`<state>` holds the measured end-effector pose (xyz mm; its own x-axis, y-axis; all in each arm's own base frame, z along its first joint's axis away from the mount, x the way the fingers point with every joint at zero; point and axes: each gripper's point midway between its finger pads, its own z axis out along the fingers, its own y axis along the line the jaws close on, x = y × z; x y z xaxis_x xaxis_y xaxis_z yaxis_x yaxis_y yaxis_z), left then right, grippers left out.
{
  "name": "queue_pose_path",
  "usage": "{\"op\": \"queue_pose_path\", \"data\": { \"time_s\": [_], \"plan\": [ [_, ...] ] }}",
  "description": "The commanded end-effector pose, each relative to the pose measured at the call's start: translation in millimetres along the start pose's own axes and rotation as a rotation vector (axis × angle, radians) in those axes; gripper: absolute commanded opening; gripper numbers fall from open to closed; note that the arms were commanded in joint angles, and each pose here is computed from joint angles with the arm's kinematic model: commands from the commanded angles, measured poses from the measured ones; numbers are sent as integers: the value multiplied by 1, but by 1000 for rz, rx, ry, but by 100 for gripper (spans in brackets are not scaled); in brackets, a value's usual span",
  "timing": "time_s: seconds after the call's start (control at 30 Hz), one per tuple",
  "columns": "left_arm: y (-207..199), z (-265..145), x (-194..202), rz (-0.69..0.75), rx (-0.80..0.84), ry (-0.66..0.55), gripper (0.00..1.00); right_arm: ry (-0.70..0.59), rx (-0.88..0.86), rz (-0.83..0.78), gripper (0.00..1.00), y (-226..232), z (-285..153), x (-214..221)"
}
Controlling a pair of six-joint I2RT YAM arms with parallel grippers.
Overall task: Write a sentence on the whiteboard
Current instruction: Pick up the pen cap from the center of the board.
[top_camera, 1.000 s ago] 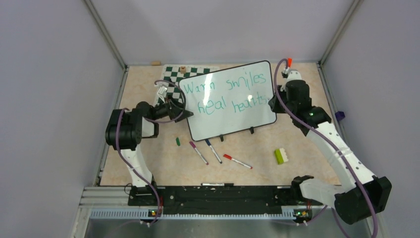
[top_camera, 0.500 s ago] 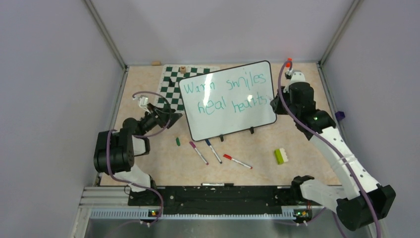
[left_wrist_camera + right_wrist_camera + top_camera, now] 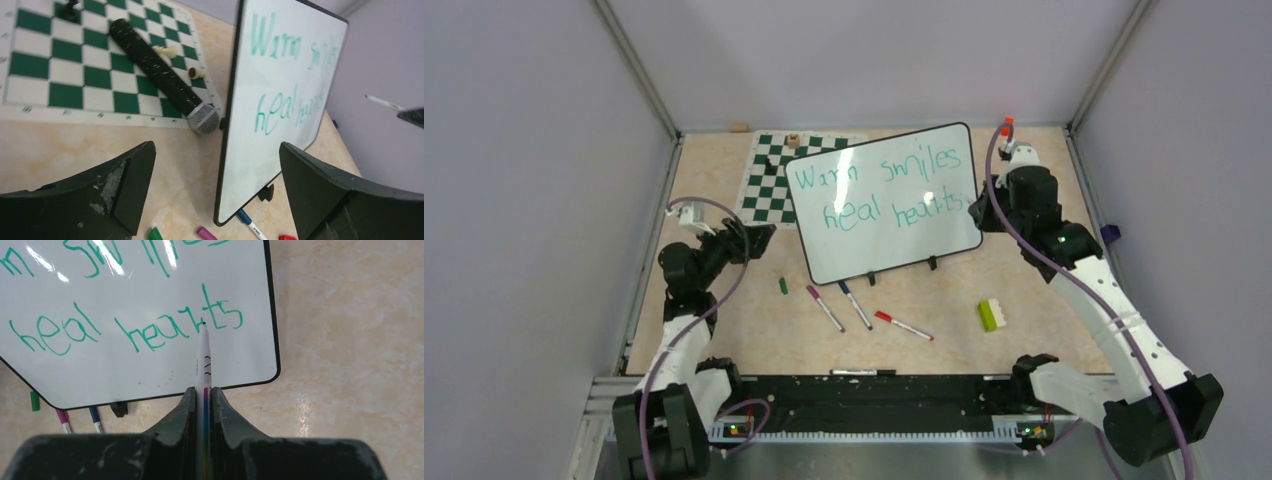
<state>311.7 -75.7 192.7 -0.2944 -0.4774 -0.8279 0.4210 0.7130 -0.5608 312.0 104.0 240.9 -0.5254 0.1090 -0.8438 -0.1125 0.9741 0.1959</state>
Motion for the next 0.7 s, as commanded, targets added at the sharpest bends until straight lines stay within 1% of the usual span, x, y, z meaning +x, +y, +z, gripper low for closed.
{"op": "queue_pose_path", "data": {
  "time_s": [0.0,0.03,0.07,0.13,0.17,0.2,0.23,0.27,0.37,0.4,0.43,0.47,0.53,0.57,0.6,0.67],
  "plan": [
    [64,-26,22,-325,-442,-53,99,-93,-23,7,0,5,-16,-30],
    [74,-33,35,-409,-500,-67,99,-100,-23,9,0,4,-18,-31],
    [72,-35,39,-439,-478,-73,99,-107,-22,6,0,4,-19,-33],
    [55,-30,31,-433,-356,-100,99,-120,-19,3,0,4,-23,-37],
    [53,-29,26,-447,-356,-108,99,-125,-18,2,0,4,-25,-38],
    [56,-28,24,-492,-387,-110,99,-129,-18,0,0,3,-26,-39],
    [56,-27,23,-523,-404,-92,99,-131,-16,-3,0,3,-28,-40],
    [52,-25,20,-526,-385,-72,99,-138,-13,-2,0,2,-29,-42],
    [33,-20,14,-491,-309,-6,99,-143,-6,-2,0,1,-32,-41],
    [35,-22,15,-509,-332,-6,99,-142,-2,0,0,0,-31,-40],
    [45,-25,19,-571,-399,-23,99,-141,-2,2,0,-1,-31,-39],
    [48,-25,21,-586,-408,-27,98,-138,-2,3,0,0,-31,-38],
    [39,-19,24,-532,-317,-1,84,-134,4,4,0,-2,-30,-37],
    [43,-18,31,-549,-342,35,79,-133,7,4,0,-2,-30,-38],
    [51,-20,39,-566,-411,92,71,-129,11,2,0,-3,-29,-37],
    [62,-23,48,-524,-577,219,63,-124,17,2,0,-3,-28,-36]
  ]
}}
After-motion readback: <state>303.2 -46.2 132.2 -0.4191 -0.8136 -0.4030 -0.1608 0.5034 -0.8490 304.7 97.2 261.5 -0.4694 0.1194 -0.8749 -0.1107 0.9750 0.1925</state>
